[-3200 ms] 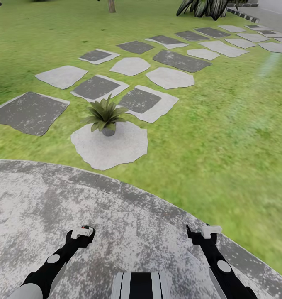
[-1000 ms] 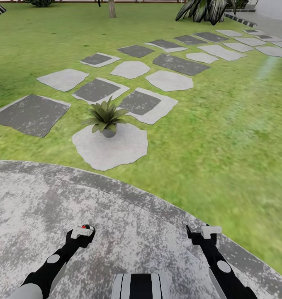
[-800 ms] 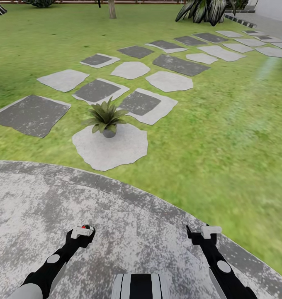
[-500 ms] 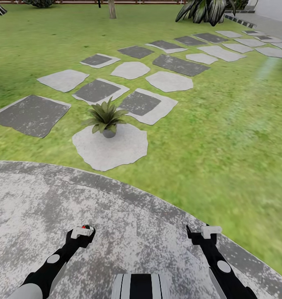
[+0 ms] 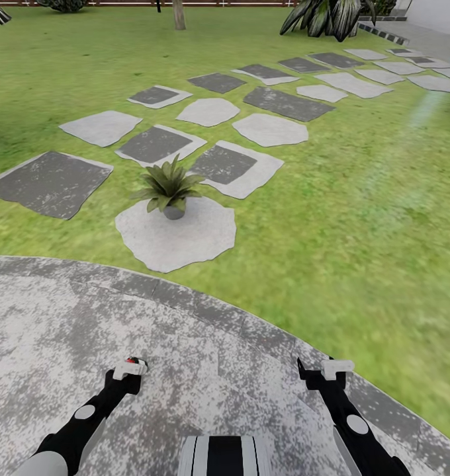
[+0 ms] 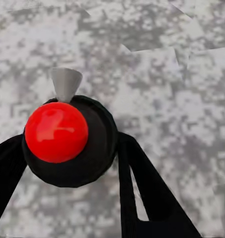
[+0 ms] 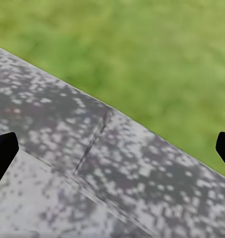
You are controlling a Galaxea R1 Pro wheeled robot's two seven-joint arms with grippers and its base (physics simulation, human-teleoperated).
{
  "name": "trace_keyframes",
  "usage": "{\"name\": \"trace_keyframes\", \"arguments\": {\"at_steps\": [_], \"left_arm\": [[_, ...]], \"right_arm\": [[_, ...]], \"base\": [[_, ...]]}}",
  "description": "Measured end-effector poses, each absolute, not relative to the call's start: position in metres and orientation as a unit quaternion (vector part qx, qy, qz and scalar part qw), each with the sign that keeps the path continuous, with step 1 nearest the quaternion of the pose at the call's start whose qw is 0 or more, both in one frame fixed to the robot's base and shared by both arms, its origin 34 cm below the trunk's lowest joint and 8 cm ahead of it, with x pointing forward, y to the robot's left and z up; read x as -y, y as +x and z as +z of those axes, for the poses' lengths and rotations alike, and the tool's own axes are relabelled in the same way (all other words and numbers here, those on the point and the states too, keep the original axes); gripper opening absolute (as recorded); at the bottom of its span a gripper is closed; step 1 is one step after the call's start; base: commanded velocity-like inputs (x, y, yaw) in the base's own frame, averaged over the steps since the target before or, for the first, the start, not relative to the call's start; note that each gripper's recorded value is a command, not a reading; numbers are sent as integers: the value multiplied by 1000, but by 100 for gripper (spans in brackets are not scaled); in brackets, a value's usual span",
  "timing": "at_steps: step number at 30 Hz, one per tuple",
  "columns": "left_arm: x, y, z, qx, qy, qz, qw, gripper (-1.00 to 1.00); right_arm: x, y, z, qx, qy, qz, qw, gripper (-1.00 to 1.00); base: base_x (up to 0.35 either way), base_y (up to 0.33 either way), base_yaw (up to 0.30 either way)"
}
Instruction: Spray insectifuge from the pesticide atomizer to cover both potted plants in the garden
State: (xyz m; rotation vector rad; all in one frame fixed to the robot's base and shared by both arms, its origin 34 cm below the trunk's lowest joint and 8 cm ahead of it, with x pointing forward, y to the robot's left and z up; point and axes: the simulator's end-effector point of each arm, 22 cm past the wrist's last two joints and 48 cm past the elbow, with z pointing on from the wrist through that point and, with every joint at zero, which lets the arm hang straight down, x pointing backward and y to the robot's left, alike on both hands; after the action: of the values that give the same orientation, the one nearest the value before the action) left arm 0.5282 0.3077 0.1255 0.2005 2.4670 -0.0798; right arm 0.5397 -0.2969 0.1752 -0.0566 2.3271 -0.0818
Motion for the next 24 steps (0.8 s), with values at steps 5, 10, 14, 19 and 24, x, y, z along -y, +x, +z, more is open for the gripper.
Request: {"name": "trace_keyframes", "arguments": {"at_steps": [5, 10, 14, 19, 24], "left_arm": [[-308, 528, 126, -942, 76, -30, 327, -100], [-306, 528, 126, -941, 77, -33, 327, -100], [-306, 528, 126, -941, 78, -34, 327, -100], [-310, 532, 131, -940, 77, -31, 331, -100], [-311, 539, 140, -938, 77, -29, 338, -100]], "right_arm": [[297, 540, 175, -918, -22, -32, 395, 100], [297, 540, 176, -918, -22, -32, 396, 100], [297, 541, 176, -917, -22, -32, 396, 100], [296, 545, 182, -915, -22, -32, 402, 100], [296, 551, 192, -911, -21, -32, 411, 100]], "base": [[0, 0, 0], [0, 0, 0], [0, 0, 0], [0, 0, 0], [0, 0, 0]]}}
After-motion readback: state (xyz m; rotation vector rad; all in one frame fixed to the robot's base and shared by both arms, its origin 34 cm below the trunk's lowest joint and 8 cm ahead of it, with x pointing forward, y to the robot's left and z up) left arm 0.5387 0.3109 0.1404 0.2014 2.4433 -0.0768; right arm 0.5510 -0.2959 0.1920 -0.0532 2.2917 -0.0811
